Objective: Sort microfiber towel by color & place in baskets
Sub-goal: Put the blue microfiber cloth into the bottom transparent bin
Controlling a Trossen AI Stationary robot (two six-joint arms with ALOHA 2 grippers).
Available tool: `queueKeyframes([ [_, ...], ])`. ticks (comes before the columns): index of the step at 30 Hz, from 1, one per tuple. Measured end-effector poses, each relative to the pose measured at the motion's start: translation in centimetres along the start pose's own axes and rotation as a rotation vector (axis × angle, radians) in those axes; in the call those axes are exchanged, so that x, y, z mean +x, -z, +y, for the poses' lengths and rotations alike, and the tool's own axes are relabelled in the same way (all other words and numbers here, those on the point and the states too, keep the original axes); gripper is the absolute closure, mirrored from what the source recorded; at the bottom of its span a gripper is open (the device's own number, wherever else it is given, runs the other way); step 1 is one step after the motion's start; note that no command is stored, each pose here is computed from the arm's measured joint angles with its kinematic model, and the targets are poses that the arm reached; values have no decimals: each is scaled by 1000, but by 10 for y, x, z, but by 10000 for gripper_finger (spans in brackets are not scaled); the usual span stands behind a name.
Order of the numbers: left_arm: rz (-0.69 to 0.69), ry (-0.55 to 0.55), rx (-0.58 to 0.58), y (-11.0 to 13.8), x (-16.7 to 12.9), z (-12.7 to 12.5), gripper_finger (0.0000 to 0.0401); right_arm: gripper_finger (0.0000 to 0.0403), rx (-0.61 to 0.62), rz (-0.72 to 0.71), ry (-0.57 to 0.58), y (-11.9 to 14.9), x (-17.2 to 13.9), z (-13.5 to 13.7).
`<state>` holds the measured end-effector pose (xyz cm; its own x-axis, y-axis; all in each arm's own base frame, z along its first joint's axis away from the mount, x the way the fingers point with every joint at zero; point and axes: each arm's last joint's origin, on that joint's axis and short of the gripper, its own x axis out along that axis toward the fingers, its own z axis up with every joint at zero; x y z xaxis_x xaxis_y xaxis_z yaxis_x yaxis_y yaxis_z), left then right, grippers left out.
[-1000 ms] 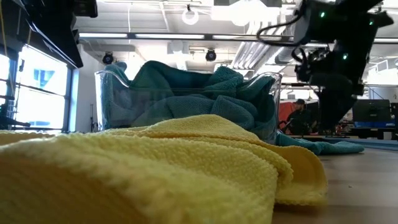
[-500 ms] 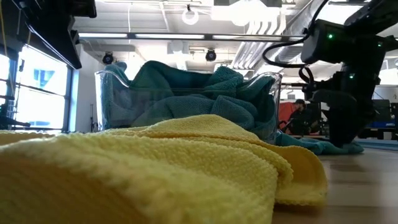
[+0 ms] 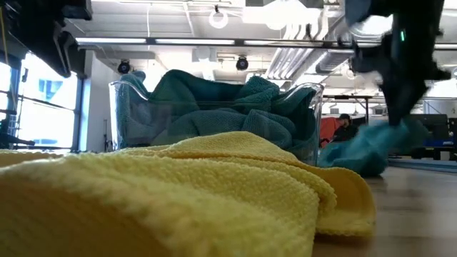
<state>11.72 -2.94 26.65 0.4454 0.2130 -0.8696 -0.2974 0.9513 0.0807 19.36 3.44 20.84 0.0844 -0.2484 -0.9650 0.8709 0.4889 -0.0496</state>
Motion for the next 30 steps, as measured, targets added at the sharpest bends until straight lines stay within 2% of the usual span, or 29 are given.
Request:
queueKeyframes([
  [3, -63, 21, -3, 5, -10, 8, 327, 400, 28, -106, -41, 0, -42, 11],
  [8, -138, 45, -26, 12, -21, 17, 327, 401, 66, -326, -245, -1, -113, 27],
  [14, -160, 52, 26, 14, -24, 20, 327, 402, -26, -508, -384, -7, -173, 55],
  [18, -160, 48, 75, 15, -24, 20, 327, 402, -105, -575, -391, -14, -192, 88],
  [23, -128, 42, 92, 19, -15, 19, 327, 402, -179, -623, -373, -21, -200, 134],
  [30, -90, 59, 88, 24, -9, 18, 327, 402, -194, -614, -410, -34, -203, 180],
])
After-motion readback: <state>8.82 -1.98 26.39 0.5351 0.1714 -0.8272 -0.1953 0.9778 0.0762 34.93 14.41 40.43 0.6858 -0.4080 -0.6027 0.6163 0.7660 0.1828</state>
